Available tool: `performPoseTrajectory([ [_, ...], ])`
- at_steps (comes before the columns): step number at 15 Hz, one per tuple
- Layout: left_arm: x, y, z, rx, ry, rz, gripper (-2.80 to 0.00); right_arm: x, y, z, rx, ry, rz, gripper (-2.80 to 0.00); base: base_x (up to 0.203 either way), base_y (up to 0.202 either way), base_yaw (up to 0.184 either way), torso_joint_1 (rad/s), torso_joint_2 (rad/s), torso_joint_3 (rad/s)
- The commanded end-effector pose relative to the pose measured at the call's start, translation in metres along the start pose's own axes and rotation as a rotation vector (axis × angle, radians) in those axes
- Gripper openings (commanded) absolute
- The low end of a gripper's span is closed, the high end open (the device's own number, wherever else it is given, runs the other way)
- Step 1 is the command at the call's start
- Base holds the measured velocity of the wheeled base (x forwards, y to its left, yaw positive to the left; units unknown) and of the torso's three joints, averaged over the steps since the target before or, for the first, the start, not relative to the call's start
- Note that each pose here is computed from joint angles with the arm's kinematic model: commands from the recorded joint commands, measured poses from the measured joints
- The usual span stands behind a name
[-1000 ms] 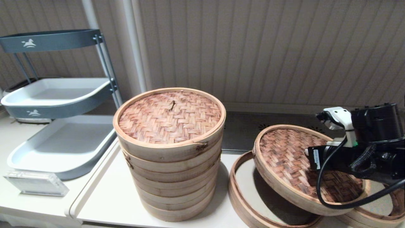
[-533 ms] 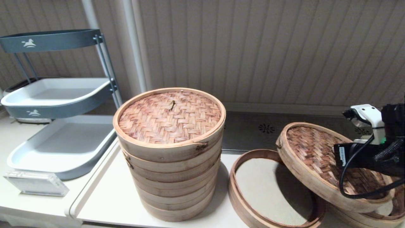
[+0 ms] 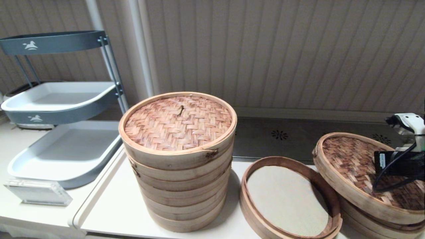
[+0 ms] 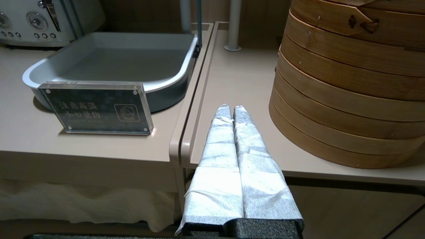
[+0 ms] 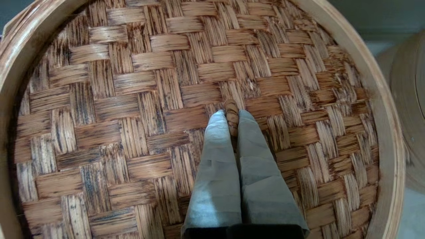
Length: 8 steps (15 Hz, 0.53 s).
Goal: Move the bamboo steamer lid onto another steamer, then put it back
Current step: Put the steamer
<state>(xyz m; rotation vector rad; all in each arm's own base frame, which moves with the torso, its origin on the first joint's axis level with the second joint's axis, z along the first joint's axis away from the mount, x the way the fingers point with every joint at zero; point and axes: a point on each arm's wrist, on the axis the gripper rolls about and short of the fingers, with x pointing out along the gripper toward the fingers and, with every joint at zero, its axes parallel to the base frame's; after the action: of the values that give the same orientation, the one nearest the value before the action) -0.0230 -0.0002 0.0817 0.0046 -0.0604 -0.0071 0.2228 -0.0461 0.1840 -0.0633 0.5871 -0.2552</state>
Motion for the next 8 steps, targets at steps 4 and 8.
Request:
performPoseTrajectory([
  [4, 0.001, 0.000, -0.007, 0.000, 0.022, 0.000, -2.80, 0.022, -0.035, -0.009, 0.055, 0.073, -0.060, -2.80, 0.000, 0.000, 0.000, 0.000, 0.00, 0.000],
  [8, 0.001, 0.000, -0.007, 0.000, 0.021, 0.000, -2.80, 0.028, -0.046, -0.016, 0.068, 0.105, -0.070, -2.80, 0.000, 0.000, 0.000, 0.000, 0.00, 0.000],
])
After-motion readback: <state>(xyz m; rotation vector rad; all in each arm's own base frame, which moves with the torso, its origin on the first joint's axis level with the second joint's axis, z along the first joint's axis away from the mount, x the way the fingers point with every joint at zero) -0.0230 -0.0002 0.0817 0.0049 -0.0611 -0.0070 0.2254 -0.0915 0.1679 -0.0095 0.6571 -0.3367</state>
